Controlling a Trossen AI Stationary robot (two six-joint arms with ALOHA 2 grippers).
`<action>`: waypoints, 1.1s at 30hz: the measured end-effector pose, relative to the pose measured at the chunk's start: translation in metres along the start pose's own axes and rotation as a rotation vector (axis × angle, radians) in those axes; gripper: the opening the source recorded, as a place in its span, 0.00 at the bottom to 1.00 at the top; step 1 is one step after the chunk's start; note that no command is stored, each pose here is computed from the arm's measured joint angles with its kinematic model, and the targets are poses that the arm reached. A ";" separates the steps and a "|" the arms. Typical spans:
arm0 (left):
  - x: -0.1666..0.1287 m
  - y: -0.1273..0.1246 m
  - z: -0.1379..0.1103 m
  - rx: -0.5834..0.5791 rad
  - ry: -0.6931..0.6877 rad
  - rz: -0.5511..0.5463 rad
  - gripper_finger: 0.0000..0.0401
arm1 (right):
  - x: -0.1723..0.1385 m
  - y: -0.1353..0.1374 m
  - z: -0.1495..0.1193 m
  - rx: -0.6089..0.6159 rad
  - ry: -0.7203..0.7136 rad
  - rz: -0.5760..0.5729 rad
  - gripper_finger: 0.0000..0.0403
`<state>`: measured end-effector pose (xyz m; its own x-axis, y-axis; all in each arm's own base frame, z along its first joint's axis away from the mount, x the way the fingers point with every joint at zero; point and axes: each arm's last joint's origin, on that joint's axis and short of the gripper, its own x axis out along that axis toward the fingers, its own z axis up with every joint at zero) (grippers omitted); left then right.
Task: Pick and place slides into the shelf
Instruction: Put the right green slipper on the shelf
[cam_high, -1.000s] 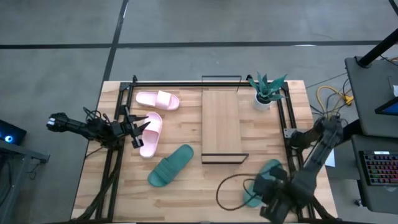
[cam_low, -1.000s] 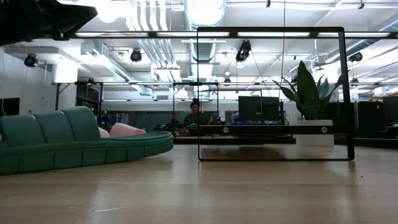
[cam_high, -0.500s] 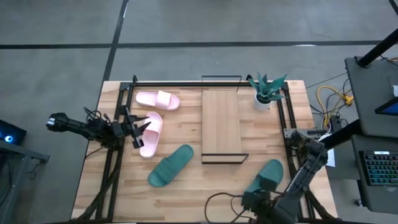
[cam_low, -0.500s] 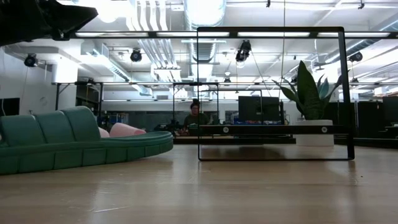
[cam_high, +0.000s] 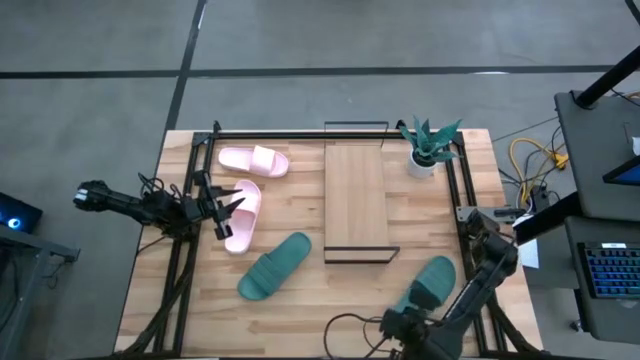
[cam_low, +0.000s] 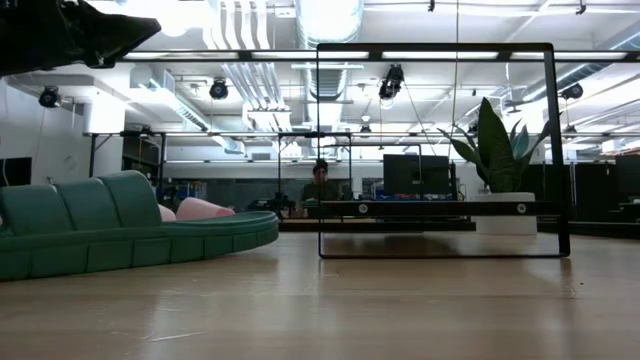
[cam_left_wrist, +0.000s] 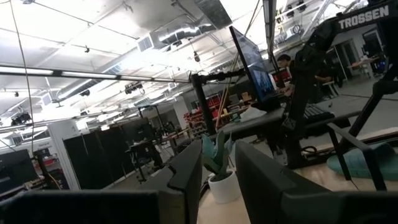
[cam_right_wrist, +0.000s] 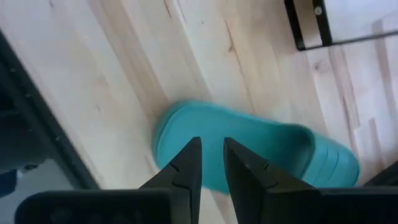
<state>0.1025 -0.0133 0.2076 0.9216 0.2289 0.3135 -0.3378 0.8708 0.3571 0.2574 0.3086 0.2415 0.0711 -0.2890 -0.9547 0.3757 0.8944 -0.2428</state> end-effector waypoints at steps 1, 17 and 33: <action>0.000 0.000 0.000 -0.001 -0.002 0.000 0.21 | 0.004 0.001 0.001 -0.007 -0.007 -0.013 0.14; 0.000 0.000 0.000 0.001 0.001 -0.003 0.21 | 0.050 -0.007 0.018 -0.185 0.168 -0.121 0.14; 0.000 0.000 0.000 0.000 0.001 -0.002 0.21 | 0.093 -0.021 -0.009 -0.007 0.443 -0.257 0.14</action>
<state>0.1030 -0.0134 0.2074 0.9226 0.2274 0.3115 -0.3357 0.8712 0.3583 0.2483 0.2658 0.1562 -0.4215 -0.3285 -0.8452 0.3238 0.8161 -0.4787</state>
